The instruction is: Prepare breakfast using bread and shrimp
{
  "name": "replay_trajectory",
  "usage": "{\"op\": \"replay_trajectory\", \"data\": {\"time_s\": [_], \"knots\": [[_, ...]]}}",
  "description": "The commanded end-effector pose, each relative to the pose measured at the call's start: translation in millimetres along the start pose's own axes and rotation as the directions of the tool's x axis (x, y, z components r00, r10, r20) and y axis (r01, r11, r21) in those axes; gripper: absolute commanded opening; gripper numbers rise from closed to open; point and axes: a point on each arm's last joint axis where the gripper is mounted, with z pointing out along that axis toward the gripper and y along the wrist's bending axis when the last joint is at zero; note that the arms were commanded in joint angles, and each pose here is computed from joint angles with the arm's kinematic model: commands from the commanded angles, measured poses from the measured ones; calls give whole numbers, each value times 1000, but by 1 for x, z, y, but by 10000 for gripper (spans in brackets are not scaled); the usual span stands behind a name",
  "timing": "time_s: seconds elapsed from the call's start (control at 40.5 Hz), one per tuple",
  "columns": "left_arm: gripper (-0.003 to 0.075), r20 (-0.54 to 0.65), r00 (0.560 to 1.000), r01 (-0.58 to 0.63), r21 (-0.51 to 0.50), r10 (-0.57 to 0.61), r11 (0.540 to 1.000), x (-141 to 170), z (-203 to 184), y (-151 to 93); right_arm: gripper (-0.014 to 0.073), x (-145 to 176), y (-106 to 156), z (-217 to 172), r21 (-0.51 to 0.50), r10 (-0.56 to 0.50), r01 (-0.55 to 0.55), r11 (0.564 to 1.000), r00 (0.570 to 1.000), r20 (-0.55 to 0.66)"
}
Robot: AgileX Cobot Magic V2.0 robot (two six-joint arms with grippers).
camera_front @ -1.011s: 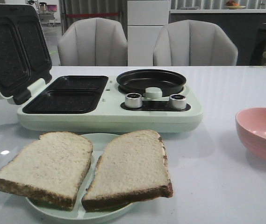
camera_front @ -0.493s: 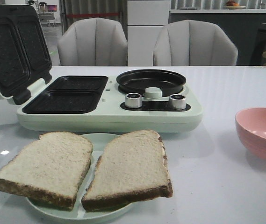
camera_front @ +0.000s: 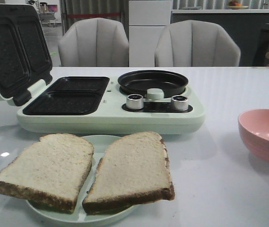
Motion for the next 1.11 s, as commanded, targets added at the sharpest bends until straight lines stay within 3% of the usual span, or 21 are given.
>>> {"op": "replay_trajectory", "data": {"time_s": [0.0,0.074,0.173,0.296,0.37,0.419,0.518,0.641,0.789,0.888,1.085], "knots": [[101,55,998,22,9,-22,1000,-12,7,0,87,-15,0,8,2,-3,2,1000,1000,31],[102,40,999,23,8,-23,1000,-12,11,0,108,-13,0,16,2,-1,1,1000,1000,-13],[147,42,999,26,8,-26,1000,-13,14,0,242,-13,1,26,-5,12,-12,1000,998,-55],[384,47,998,28,8,-28,1000,-14,15,0,453,-13,1,34,-6,16,-16,1000,997,-76],[526,46,998,39,15,-40,999,-14,15,-1,515,-14,1,38,-6,16,-16,1000,997,-78],[566,41,998,47,25,-48,999,-14,16,-2,527,-14,1,40,-5,16,-16,1000,997,-77],[561,32,999,-9,60,7,998,-14,20,-6,526,-14,1,44,-5,17,-17,1000,996,-92],[534,25,987,-163,165,161,973,-13,26,-19,526,-14,1,44,-5,17,-17,1000,996,-92],[496,25,927,-364,305,374,880,-8,37,-41,526,-14,1,44,-5,17,-17,1000,995,-93],[468,22,851,-492,379,524,783,-1,48,-57,526,-14,1,44,-5,17,-17,1000,995,-93],[457,50,600,-718,474,799,510,21,68,-88,526,-14,1,44,-5,17,-17,1000,995,-93]]}}
